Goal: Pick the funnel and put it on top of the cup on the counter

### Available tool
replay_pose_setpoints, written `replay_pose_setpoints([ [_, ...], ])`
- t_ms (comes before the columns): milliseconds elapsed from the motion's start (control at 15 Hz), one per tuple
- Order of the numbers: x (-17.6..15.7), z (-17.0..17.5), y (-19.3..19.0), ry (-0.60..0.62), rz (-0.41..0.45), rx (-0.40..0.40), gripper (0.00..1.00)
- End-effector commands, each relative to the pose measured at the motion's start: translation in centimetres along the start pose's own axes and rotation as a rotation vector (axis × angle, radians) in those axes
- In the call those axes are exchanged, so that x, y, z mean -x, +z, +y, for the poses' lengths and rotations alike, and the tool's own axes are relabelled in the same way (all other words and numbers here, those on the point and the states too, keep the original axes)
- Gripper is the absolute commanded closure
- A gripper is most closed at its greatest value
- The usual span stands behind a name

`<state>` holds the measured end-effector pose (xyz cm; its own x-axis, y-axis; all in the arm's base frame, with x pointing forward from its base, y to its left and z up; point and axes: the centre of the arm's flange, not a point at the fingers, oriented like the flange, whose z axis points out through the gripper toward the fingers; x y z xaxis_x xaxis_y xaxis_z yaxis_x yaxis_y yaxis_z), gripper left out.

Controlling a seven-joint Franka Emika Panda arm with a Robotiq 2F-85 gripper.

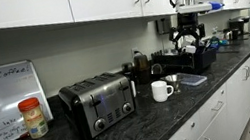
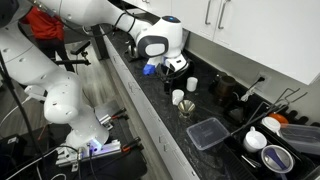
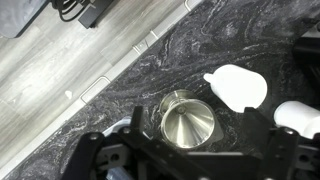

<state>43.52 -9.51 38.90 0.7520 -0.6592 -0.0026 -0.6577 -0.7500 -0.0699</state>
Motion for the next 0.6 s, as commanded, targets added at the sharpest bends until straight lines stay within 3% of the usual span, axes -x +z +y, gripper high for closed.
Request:
replay_pose_setpoints([
  [0,-1.4,1.4,2.4,0.002,-0.036,-0.029,0.0],
  [533,-4.2,3.8,8.9,0.067,-0.079,-0.069,0.0],
])
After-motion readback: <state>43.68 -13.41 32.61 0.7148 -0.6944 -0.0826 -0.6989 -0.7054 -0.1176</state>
